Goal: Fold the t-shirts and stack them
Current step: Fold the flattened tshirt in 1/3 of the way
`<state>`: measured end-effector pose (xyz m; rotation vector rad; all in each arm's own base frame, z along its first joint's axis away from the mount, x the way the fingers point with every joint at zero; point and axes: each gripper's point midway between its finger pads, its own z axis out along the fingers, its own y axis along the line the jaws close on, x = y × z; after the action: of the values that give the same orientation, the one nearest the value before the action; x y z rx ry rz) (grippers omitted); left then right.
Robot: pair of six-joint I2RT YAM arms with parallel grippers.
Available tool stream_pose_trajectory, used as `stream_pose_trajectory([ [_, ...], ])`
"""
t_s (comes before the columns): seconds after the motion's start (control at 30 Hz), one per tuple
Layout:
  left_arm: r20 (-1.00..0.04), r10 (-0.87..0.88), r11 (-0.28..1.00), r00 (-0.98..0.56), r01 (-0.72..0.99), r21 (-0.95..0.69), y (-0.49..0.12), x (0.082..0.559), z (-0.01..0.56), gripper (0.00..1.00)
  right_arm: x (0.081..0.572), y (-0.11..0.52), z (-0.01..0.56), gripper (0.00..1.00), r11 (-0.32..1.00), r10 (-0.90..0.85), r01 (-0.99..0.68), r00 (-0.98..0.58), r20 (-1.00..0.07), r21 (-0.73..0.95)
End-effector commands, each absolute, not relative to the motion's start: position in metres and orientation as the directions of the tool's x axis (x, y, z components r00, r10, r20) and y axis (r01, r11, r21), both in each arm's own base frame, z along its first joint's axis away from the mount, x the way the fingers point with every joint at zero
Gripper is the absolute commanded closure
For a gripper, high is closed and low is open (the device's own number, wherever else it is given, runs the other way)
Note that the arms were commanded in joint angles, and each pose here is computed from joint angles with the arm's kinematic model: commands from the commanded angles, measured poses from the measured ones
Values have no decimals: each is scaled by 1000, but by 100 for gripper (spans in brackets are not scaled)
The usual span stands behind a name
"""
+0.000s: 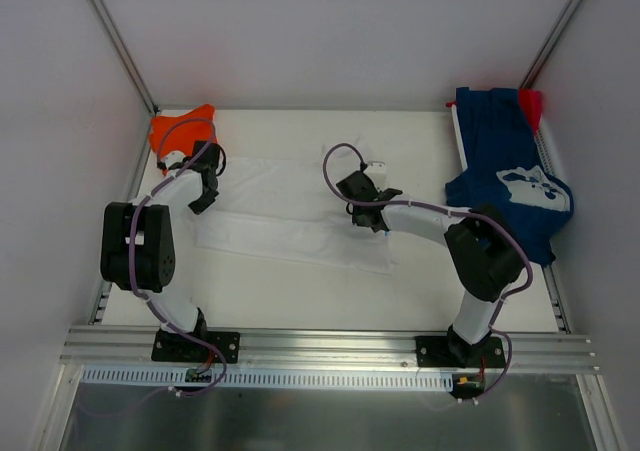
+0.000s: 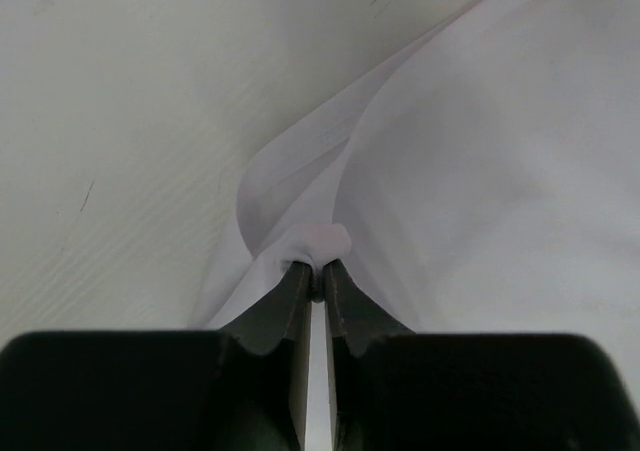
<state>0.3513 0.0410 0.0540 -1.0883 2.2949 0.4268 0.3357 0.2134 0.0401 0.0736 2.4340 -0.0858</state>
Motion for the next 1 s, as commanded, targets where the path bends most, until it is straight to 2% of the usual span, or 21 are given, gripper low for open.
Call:
stream_pose_trajectory([
  [0.0, -610, -612, 618, -504, -786, 29, 48, 362, 59, 86, 354, 216, 55, 98, 994, 41, 99, -718, -695, -44],
  [0.03, -607, -615, 617, -503, -787, 27, 50, 362, 59, 74, 354, 215, 53, 95, 994, 38, 102, -718, -695, -50],
  [0.1, -595, -619, 625, -513, -780, 22, 49, 364, 56, 39, 356, 213, 54, 75, 992, 45, 116, -711, -702, -54],
  [0.13, -595, -616, 630, -516, -776, 21, 49, 366, 57, 7, 357, 212, 54, 58, 991, 48, 123, -708, -704, -57],
  [0.17, -594, -617, 630, -516, -776, 20, 50, 367, 57, 1, 358, 211, 55, 25, 989, 53, 135, -702, -710, -60],
  [0.27, -598, -614, 629, -515, -777, 25, 53, 369, 58, 1, 361, 208, 57, 1, 986, 67, 156, -691, -720, -58],
  [0.57, -652, -629, 625, -424, -774, -100, 50, 378, 105, 1, 354, 198, 81, 1, 984, 70, 170, -664, -744, -59],
  [0.8, -718, -576, 711, -390, -673, -205, 42, 397, 170, 1, 353, 180, 152, 0, 987, 51, 156, -570, -820, -47],
  [0.97, -712, -571, 765, -409, -579, -281, 23, 415, 191, 1, 371, 175, 193, 0, 996, 30, 84, -542, -840, -19],
])
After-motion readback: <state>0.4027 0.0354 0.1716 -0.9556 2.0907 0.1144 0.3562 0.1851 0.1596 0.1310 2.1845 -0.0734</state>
